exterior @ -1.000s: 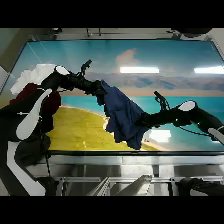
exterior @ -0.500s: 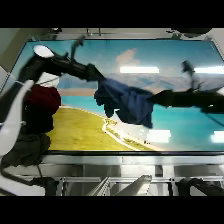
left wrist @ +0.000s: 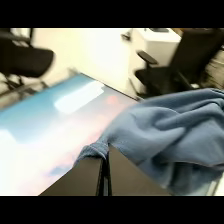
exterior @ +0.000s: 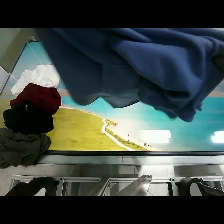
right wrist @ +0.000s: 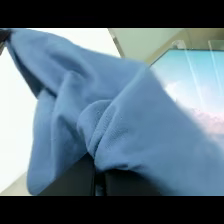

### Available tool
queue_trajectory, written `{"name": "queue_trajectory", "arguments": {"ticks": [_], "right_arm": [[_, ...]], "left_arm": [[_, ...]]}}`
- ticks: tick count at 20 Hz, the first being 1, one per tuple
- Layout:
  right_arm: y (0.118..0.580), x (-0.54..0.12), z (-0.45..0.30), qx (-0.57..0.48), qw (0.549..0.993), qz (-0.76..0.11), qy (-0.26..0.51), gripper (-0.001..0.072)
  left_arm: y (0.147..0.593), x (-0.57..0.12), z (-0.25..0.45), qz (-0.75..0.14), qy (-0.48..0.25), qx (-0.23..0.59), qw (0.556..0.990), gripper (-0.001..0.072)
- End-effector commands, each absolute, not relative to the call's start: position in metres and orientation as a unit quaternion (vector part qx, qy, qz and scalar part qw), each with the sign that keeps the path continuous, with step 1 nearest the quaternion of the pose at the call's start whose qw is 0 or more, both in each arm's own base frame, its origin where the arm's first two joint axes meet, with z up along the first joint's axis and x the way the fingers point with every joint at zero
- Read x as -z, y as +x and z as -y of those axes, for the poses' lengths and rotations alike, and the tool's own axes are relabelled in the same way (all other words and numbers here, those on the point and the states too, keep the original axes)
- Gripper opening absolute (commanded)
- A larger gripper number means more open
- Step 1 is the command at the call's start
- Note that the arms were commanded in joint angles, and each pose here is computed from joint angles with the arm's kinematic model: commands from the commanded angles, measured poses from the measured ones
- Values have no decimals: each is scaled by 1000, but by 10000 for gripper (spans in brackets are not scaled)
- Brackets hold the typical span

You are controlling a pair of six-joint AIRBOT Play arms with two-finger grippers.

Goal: Fold the shirts.

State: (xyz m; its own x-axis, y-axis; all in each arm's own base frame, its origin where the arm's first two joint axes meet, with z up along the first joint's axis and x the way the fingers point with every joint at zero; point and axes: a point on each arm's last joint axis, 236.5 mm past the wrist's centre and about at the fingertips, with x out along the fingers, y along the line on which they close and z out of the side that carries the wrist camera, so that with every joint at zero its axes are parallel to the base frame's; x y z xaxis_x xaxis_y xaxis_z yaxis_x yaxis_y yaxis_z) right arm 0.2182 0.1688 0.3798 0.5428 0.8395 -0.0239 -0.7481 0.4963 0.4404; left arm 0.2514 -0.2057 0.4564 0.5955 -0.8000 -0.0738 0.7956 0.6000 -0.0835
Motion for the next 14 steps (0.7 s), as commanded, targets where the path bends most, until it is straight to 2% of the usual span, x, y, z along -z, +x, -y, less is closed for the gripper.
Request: {"name": "queue_trajectory", "arguments": {"ticks": [1, 3, 5, 8, 12, 13, 14], "right_arm": [[208, -383, -167, -434, 873, -118, 188, 17], [232, -360, -153, -399, 881, -158, 200, 18], [261, -327, -141, -381, 871, -204, 234, 18], [312, -241, -125, -349, 828, -298, 322, 18], [363, -91, -115, -289, 772, -409, 391, 24], [374, -55, -111, -277, 769, -426, 387, 24], [385, -29, -107, -268, 766, -436, 390, 39]], "left_arm": [[252, -464, 186, -34, -6, 396, 917, 14], [298, -428, 194, -93, -16, 399, 912, 14], [354, -375, 203, -167, -33, 399, 901, 14], [434, -269, 216, -282, -59, 391, 874, 15], [501, -116, 225, -409, -103, 369, 828, 14], [514, -84, 224, -427, -113, 356, 824, 50], [524, -60, 221, -438, -122, 344, 822, 289]]}}
